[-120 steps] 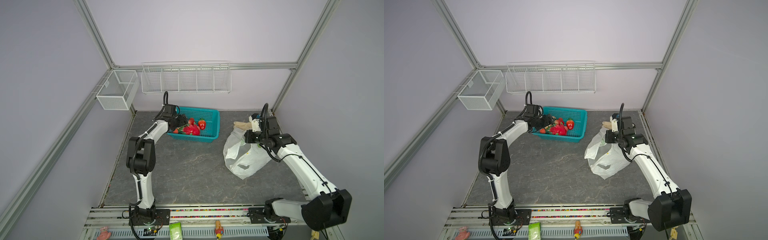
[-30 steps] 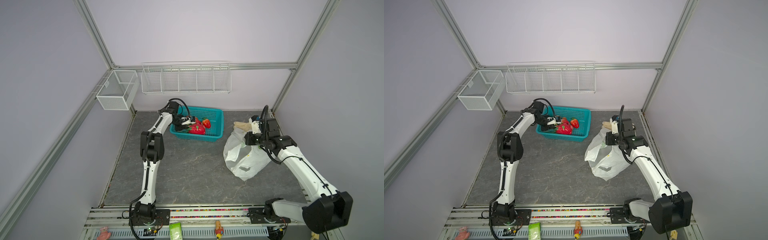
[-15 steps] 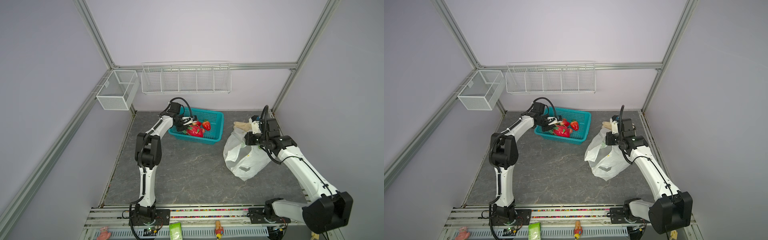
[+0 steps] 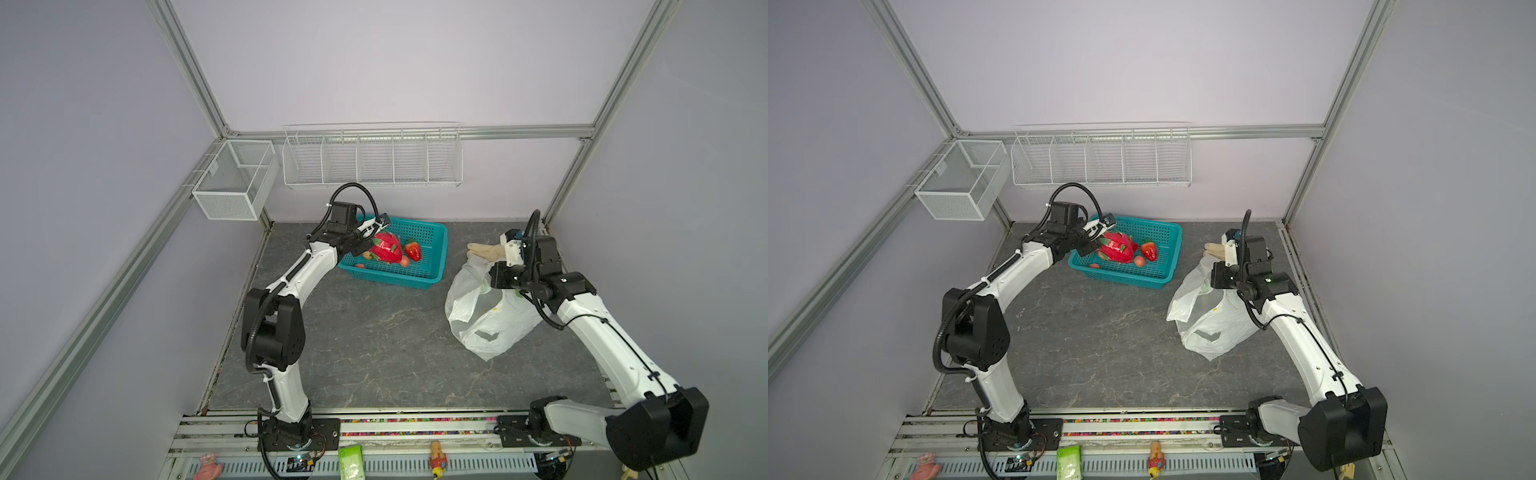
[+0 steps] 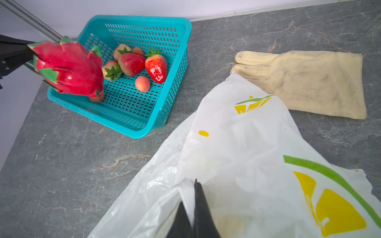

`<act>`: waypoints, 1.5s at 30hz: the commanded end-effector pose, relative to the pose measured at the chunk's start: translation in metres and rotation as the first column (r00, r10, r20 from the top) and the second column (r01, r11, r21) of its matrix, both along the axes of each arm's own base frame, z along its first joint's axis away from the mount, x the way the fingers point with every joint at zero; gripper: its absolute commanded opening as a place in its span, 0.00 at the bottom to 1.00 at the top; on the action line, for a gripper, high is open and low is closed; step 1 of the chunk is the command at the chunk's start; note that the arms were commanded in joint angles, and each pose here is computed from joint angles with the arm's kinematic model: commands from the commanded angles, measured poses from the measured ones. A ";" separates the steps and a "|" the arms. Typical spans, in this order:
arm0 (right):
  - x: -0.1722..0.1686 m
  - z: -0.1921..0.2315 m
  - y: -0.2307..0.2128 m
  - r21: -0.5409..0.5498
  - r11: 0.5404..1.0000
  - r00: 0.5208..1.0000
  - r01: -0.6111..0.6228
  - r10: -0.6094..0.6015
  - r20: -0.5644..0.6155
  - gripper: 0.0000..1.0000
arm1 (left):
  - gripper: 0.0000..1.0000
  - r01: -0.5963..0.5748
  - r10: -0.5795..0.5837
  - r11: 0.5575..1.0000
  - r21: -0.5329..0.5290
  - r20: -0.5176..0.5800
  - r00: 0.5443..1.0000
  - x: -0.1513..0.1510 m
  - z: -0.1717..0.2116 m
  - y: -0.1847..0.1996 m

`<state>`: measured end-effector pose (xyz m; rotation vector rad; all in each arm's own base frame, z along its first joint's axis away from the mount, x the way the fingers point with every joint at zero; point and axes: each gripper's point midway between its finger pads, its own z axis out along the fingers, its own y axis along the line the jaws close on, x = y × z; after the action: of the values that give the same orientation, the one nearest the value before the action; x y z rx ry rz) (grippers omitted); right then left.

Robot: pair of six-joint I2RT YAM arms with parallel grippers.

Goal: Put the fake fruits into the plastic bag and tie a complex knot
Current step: 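Lift the dragon fruit and carry it toward the bag opening with the left gripper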

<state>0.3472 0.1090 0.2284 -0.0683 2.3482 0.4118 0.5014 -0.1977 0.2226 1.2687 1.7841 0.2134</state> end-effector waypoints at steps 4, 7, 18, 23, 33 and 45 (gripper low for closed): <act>0.017 0.012 0.006 0.071 0.996 0.999 0.046 -0.048 0.025 0.06 | 0.00 -0.128 0.159 0.974 -0.186 0.160 0.974 -0.045 0.086 0.000; 0.019 0.011 0.008 0.094 0.994 0.998 0.055 -0.058 0.028 0.06 | 0.00 -0.151 0.190 0.963 -0.222 0.164 0.968 -0.090 0.095 -0.004; 0.034 0.026 0.007 0.178 0.976 0.987 0.127 -0.142 0.071 0.06 | 0.00 -0.246 0.242 0.955 -0.163 -0.046 0.969 -0.226 0.016 -0.011; 0.036 0.027 0.017 0.211 0.970 0.987 0.125 -0.142 0.069 0.06 | 0.00 -0.146 0.075 0.945 -0.293 -0.242 0.967 -0.275 -0.012 -0.056; 0.024 0.028 0.031 0.225 0.969 0.991 0.099 -0.115 0.062 0.06 | 0.00 -0.249 0.101 0.892 -0.376 -0.370 0.923 -0.272 -0.034 -0.106; 0.005 0.026 0.038 0.210 0.977 0.998 0.033 -0.043 0.046 0.06 | 0.00 -0.450 0.310 0.821 -0.352 -0.386 0.869 -0.239 -0.038 -0.105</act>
<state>0.3665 0.1431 0.2604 0.0922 2.2097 0.6002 0.2426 -0.2919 0.1524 0.8308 2.2279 -0.1067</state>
